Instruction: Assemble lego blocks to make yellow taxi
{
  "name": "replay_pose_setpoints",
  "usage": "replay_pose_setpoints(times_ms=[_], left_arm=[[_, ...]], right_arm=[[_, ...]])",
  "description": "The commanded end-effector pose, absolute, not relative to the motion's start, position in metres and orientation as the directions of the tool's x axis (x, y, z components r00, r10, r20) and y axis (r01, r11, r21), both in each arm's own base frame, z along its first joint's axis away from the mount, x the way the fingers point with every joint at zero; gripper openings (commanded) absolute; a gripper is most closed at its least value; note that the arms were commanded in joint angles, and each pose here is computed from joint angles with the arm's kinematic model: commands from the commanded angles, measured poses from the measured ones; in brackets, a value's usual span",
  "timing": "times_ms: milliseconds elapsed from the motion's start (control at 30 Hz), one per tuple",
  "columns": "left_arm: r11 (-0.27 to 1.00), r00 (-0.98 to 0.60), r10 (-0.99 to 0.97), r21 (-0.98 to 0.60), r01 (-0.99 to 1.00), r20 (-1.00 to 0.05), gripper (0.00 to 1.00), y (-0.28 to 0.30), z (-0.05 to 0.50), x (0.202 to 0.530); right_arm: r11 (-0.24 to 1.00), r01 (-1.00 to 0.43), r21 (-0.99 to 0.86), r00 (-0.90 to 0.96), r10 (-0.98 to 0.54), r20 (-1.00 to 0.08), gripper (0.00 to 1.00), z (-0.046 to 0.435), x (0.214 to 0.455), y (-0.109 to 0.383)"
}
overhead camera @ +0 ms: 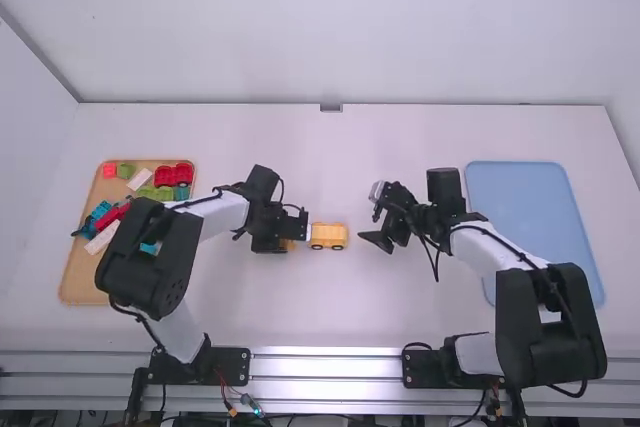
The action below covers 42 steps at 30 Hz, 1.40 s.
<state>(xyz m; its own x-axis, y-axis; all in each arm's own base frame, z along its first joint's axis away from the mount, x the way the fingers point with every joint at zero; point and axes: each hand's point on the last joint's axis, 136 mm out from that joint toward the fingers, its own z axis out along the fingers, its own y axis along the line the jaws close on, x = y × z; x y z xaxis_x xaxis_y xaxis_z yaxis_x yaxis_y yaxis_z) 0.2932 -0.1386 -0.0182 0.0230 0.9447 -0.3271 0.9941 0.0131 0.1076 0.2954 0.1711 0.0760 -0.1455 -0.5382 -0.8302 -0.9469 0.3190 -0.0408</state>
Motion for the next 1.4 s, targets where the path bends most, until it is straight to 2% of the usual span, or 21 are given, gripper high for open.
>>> replay_pose_setpoints(times_ms=[0,133,333,400,500,700,1033,1067,1133,1167,1233,1300,1367], left_arm=[[0.030,0.005,0.939,0.097,0.995,-0.343,0.99,-0.140,-0.021,0.292],[0.040,0.009,0.896,0.100,0.994,-0.444,0.99,-0.151,-0.013,0.298],[0.038,0.014,0.656,0.052,0.998,-0.754,0.99,-0.152,0.018,0.287],[0.040,0.027,0.586,0.062,0.997,-0.810,0.99,-0.146,0.023,0.280],[0.072,0.023,0.549,0.074,0.995,-0.835,0.99,-0.135,0.019,0.275],[0.216,-0.035,0.477,0.079,0.973,-0.878,0.99,-0.117,0.007,0.275],[0.176,-0.036,0.438,0.047,0.983,-0.898,1.00,-0.120,-0.009,0.287],[0.171,-0.034,0.436,0.046,0.984,-0.899,0.98,-0.121,-0.010,0.287],[0.143,-0.025,0.435,0.042,0.989,-0.900,0.85,-0.123,-0.012,0.286],[0.134,-0.021,0.437,0.041,0.990,-0.899,0.69,-0.124,-0.015,0.287],[0.132,-0.029,0.435,0.032,0.991,-0.900,0.63,-0.124,-0.016,0.288],[0.123,-0.027,0.436,0.029,0.992,-0.899,0.53,-0.126,-0.018,0.287],[0.115,-0.016,0.441,0.039,0.993,-0.897,0.52,-0.128,-0.020,0.286]], right_arm=[[0.309,-0.949,-0.057,-0.123,-0.531,-0.838,0.99,0.085,0.297,0.172],[0.284,-0.956,-0.069,-0.103,-0.549,-0.829,0.99,0.078,0.290,0.171],[0.247,-0.964,-0.096,-0.038,-0.489,-0.871,0.98,0.076,0.279,0.178],[0.231,-0.965,-0.120,0.000,-0.462,-0.887,0.98,0.076,0.275,0.181],[0.220,-0.965,-0.143,0.033,-0.438,-0.898,0.99,0.077,0.271,0.183],[0.254,-0.961,-0.108,0.000,-0.392,-0.920,0.99,0.081,0.271,0.185],[0.188,-0.979,-0.085,0.006,-0.384,-0.923,0.99,0.064,0.262,0.198],[0.188,-0.979,-0.084,0.006,-0.382,-0.924,0.98,0.064,0.263,0.198],[0.180,-0.980,-0.083,0.010,-0.375,-0.927,0.98,0.063,0.263,0.199],[0.176,-0.981,-0.082,0.012,-0.370,-0.929,0.99,0.063,0.262,0.199],[0.175,-0.981,-0.081,0.012,-0.369,-0.930,0.99,0.063,0.262,0.200],[0.176,-0.981,-0.084,0.013,-0.370,-0.929,0.99,0.063,0.263,0.199],[0.176,-0.981,-0.082,0.012,-0.370,-0.929,0.98,0.063,0.263,0.199]])
